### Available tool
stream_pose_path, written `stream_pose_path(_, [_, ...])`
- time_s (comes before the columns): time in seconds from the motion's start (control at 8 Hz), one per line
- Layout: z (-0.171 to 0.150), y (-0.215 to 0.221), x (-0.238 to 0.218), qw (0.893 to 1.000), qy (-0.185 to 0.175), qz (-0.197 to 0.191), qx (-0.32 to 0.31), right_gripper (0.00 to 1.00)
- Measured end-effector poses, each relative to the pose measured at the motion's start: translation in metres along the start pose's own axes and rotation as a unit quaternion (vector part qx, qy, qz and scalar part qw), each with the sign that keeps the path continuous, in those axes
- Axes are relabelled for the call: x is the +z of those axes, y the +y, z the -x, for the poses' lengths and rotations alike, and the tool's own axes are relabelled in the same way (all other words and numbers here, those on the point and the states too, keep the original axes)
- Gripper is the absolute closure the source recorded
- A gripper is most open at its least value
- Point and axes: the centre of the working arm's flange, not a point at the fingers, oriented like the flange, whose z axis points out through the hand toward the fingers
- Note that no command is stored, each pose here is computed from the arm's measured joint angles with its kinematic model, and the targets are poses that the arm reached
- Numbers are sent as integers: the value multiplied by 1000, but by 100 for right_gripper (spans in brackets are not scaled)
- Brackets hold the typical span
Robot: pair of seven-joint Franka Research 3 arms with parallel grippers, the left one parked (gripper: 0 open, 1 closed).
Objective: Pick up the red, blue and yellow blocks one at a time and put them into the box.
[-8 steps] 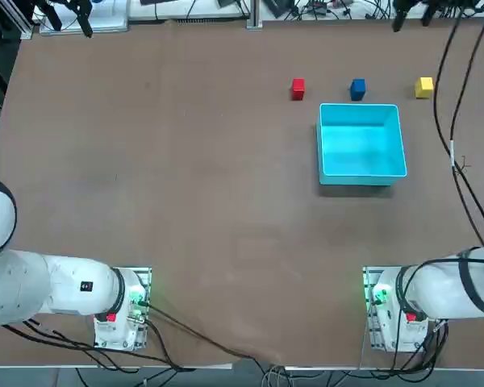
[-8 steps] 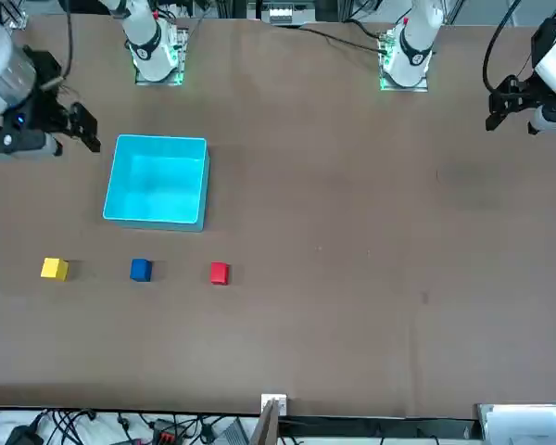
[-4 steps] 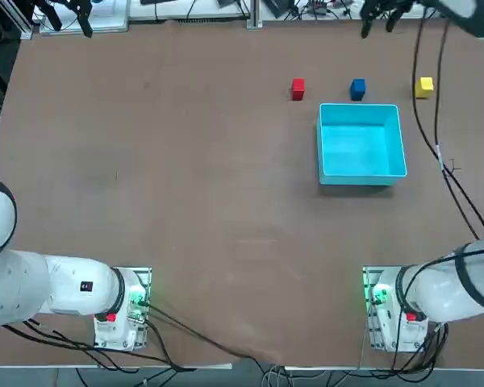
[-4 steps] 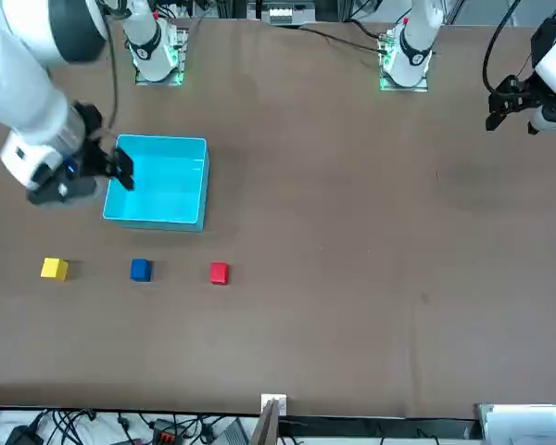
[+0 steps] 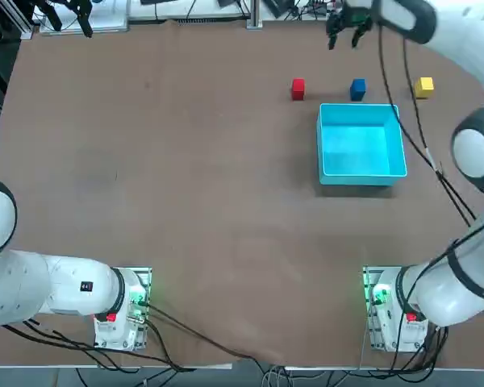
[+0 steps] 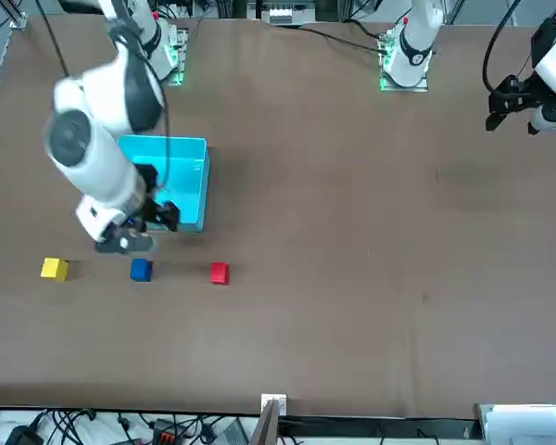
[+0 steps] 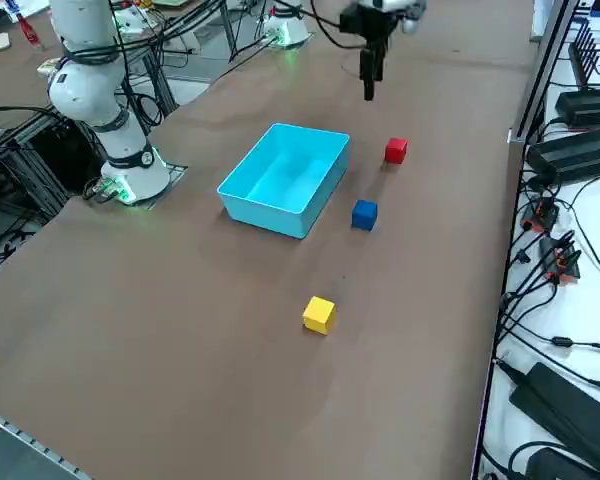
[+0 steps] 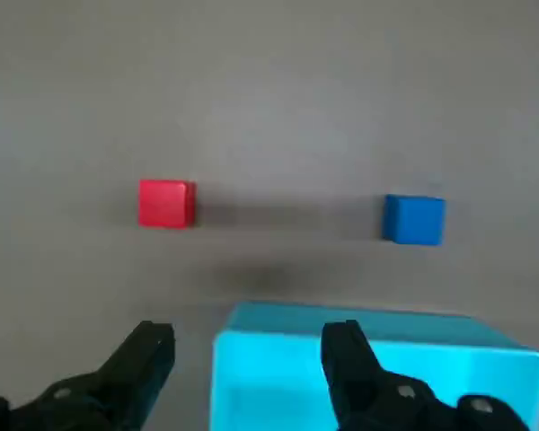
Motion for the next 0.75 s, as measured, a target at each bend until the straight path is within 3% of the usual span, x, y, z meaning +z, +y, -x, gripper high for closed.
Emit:
stream_pose_path(0.25, [-13, -18, 41, 1000, 13, -4, 18, 0])
stream_pose_path(0.75, [-20, -62, 106, 1000, 14, -3, -3, 0])
